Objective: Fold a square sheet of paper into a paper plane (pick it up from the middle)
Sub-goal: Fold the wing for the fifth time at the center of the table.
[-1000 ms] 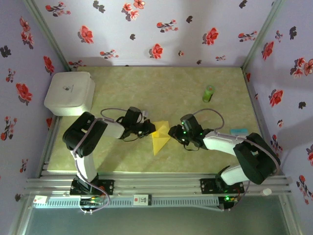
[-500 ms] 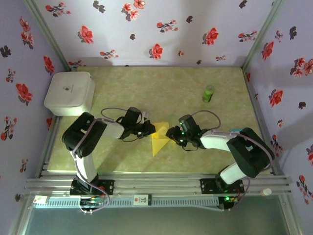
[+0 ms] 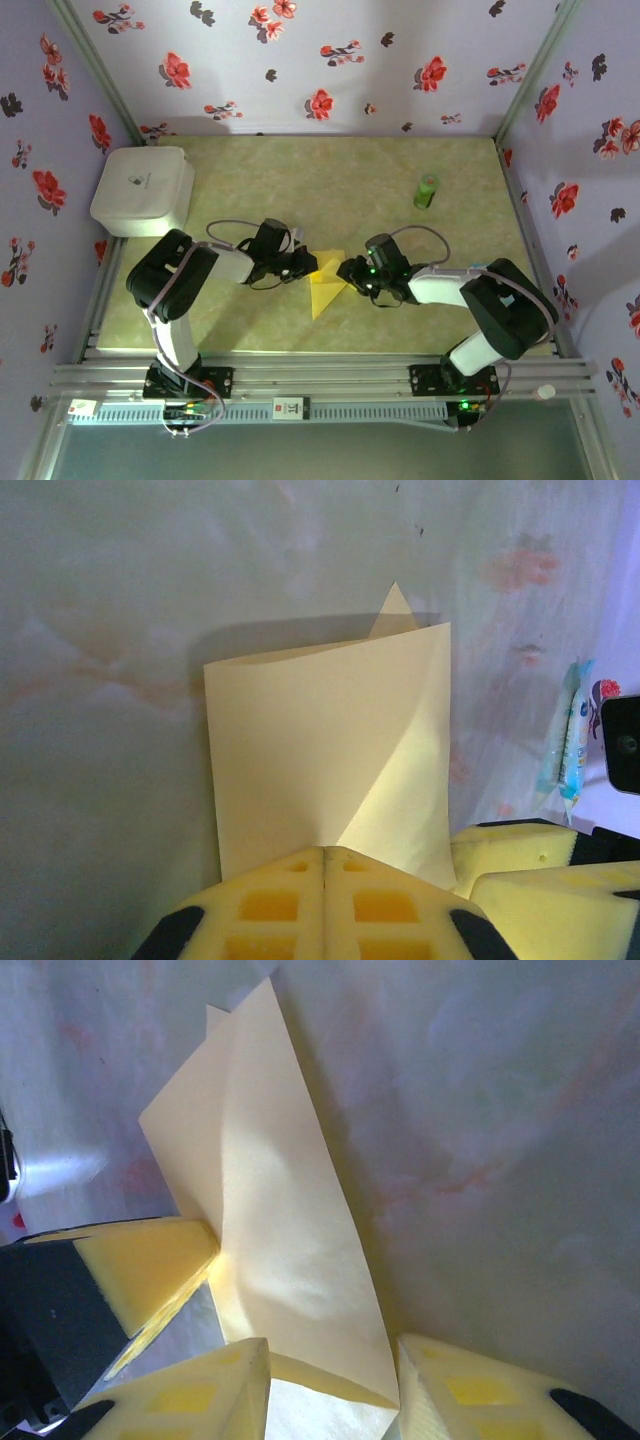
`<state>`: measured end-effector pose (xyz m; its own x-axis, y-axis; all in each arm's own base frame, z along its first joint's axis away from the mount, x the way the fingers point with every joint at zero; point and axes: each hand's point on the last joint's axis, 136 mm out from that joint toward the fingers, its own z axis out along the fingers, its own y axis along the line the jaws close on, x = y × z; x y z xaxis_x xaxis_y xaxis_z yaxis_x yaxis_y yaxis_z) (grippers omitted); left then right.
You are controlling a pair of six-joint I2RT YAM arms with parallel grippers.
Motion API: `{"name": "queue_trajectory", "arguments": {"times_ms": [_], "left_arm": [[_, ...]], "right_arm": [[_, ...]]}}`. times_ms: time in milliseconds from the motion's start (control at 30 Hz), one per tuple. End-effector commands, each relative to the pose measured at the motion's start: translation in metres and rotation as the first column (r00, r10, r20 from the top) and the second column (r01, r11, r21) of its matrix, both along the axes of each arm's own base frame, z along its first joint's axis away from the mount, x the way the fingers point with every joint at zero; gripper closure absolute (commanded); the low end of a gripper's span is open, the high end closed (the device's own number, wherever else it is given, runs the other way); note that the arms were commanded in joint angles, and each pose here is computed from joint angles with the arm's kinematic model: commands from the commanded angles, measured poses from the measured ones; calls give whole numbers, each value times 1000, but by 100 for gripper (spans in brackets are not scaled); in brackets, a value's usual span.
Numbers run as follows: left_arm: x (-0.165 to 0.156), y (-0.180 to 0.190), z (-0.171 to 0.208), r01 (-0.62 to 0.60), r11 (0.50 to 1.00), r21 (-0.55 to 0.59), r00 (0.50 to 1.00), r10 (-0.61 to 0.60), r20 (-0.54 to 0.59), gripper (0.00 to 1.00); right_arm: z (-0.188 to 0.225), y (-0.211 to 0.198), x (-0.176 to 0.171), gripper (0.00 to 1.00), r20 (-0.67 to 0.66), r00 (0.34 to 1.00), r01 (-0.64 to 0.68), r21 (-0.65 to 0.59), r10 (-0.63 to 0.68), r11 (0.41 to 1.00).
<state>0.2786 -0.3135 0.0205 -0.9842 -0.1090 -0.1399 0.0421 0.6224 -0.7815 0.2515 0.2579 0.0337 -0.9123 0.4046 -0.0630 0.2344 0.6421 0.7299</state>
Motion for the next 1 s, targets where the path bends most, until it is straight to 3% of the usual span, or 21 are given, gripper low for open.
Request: {"name": "queue_trajectory", "arguments": {"times_ms": [0,367,667,800,967], "left_arm": [[-24,11,-18,40,998,53,996,-36,-82,97],[-22,10,-16,31,998,51,996,-27,-80,97],[-21,10,-13,29,999,47,997,-25,-77,97],[-19,9,-4,14,999,34,998,-12,-60,96],[-14,10,19,4,1000,28,1000,-4,-12,95]], "right_arm": [[8,4,8,63,34,999,5,56,-7,998],[20,9,24,65,79,996,-42,151,31,988],[8,5,23,66,45,998,-38,135,32,990],[5,3,21,71,37,999,-39,124,34,992],[5,3,21,85,36,999,-36,125,32,992]]}}
